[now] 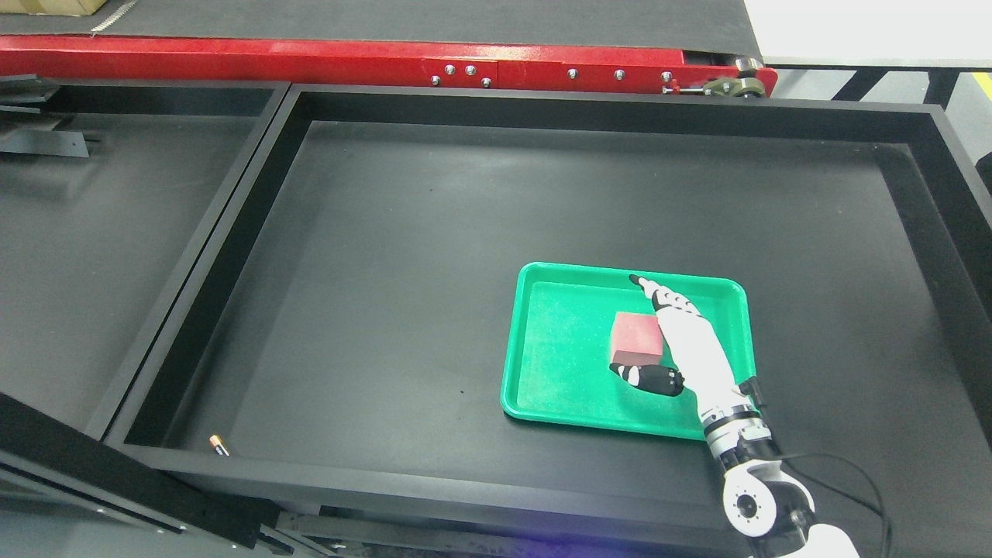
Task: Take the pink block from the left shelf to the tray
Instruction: 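Lower the right hand beside the pink cube on the green tray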
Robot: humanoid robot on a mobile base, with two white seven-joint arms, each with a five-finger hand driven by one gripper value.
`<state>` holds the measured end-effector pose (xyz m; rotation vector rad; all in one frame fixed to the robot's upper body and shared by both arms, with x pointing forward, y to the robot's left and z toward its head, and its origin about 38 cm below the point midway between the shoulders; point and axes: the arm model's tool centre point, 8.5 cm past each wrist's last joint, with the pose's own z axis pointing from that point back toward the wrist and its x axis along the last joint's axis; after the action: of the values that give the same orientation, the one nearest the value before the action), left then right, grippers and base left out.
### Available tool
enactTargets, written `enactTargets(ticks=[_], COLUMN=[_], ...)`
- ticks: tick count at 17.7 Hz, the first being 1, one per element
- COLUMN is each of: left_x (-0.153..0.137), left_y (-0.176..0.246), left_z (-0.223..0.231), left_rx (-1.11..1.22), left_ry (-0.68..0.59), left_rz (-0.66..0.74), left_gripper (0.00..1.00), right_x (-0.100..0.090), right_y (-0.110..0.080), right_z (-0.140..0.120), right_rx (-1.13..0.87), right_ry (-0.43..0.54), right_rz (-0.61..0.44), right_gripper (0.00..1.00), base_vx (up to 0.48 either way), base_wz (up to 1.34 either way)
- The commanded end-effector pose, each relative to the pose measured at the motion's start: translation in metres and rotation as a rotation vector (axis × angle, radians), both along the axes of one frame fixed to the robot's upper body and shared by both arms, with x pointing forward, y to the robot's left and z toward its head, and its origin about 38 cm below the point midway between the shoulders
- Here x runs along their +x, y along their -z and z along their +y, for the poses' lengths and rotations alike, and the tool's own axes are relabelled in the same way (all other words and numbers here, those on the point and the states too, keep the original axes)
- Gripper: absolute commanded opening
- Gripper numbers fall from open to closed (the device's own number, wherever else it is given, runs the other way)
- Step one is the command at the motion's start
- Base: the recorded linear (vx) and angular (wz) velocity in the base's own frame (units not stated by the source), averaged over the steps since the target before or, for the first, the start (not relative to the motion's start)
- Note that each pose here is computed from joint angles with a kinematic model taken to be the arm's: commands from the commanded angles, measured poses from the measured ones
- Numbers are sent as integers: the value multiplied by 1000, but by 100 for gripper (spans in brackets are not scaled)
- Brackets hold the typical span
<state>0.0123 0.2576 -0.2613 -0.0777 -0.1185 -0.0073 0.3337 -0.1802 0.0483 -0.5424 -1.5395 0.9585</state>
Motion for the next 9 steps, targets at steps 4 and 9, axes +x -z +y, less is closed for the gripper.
enactTargets(ticks=[4,9], left_x=[-7,-7], left_y=[0,0], left_z=[10,10], left_rx=[15,15], left_ry=[0,0], left_rz=[3,3], left_gripper=[100,100], right_x=[-3,-5], right_y=[17,28], right_z=[2,5], right_rx=[-52,-61], right_ry=[-29,-25], right_rz=[53,121], right_gripper=[99,99], base_vx=[3,0], base_wz=[-1,0])
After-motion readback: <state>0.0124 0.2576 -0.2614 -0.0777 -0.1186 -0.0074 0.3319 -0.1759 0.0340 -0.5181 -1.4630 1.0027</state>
